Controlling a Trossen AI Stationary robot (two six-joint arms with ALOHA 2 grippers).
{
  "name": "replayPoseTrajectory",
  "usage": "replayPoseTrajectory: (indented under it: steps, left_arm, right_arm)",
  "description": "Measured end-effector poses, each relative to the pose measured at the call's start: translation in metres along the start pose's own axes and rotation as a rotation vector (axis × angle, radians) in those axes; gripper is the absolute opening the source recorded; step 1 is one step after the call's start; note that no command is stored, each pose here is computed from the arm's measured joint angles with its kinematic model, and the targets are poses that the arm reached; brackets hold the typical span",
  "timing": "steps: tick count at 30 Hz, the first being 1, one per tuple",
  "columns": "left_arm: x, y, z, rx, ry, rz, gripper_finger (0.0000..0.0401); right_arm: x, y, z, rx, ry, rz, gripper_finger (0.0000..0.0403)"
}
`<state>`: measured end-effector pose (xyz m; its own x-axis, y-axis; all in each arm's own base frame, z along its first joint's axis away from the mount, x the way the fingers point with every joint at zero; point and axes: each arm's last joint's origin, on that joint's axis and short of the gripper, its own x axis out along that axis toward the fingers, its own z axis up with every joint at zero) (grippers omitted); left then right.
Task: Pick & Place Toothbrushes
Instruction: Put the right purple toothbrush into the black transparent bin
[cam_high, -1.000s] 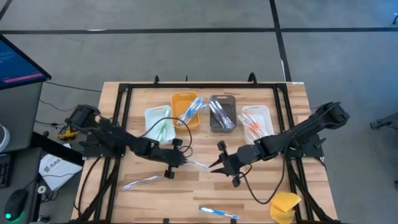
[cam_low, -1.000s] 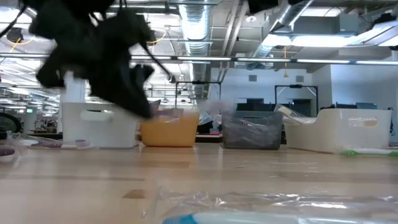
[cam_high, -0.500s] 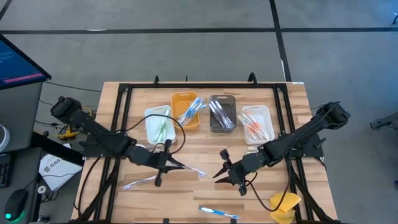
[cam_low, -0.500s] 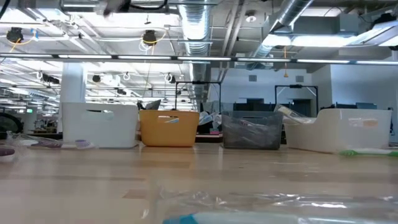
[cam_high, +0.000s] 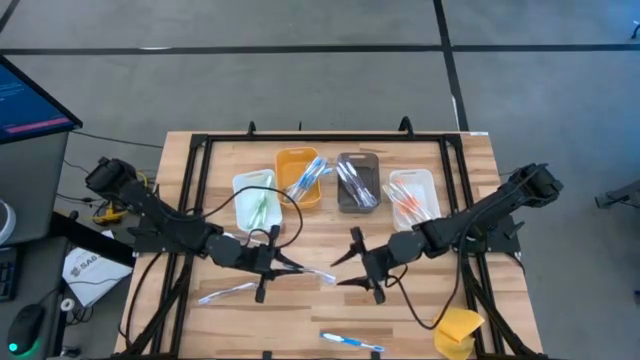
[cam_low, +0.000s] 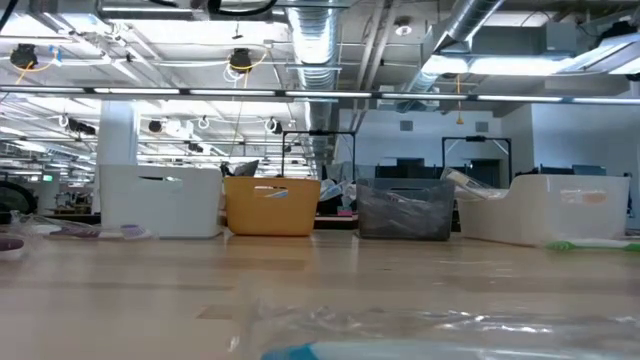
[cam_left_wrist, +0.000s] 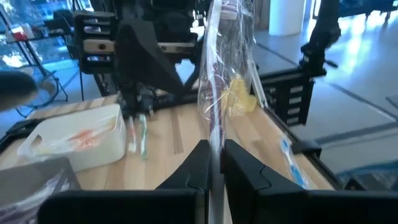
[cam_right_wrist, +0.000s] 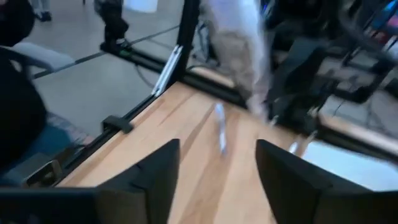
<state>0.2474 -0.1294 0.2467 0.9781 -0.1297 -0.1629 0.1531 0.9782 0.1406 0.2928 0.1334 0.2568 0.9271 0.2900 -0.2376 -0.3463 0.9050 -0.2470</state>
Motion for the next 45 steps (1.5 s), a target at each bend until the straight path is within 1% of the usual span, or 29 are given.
replayPoseTrajectory:
  steps: [3, 6, 11, 19, 28, 34, 39, 42, 45]
  left_arm:
    - [0.004, 0.000, 0.000, -0.008, -0.031, 0.007, 0.0017]
    - [0.009, -0.001, -0.002, 0.028, -0.043, 0.010, 0.0017]
    - [0.013, 0.005, -0.003, 0.020, -0.058, 0.034, 0.0017]
    - [0.017, 0.016, -0.003, 0.011, -0.058, 0.074, 0.0017]
    - [0.018, 0.019, -0.004, 0.010, -0.054, 0.090, 0.0017]
    - [0.027, 0.017, -0.014, 0.020, -0.023, 0.099, 0.0017]
    - [0.030, 0.016, -0.018, 0.024, -0.012, 0.105, 0.0017]
    - [0.030, 0.016, -0.018, 0.025, -0.011, 0.104, 0.0017]
    - [0.030, 0.016, -0.018, 0.025, -0.011, 0.110, 0.0017]
  right_arm:
    - [0.000, -0.005, 0.003, -0.036, -0.036, -0.022, 0.0239]
    - [0.001, -0.011, 0.005, -0.037, -0.067, -0.046, 0.0245]
    - [0.001, -0.020, 0.007, -0.059, -0.101, -0.083, 0.0237]
    - [0.000, -0.022, 0.012, -0.118, -0.148, -0.100, 0.0223]
    - [0.000, -0.024, 0.013, -0.118, -0.164, -0.111, 0.0212]
    - [0.000, -0.032, 0.013, -0.112, -0.180, -0.137, 0.0182]
    - [0.001, -0.032, 0.012, -0.116, -0.184, -0.087, 0.0146]
    - [0.001, -0.031, 0.011, -0.117, -0.173, -0.081, 0.0120]
    - [0.001, -0.031, 0.010, -0.118, -0.163, -0.075, 0.0085]
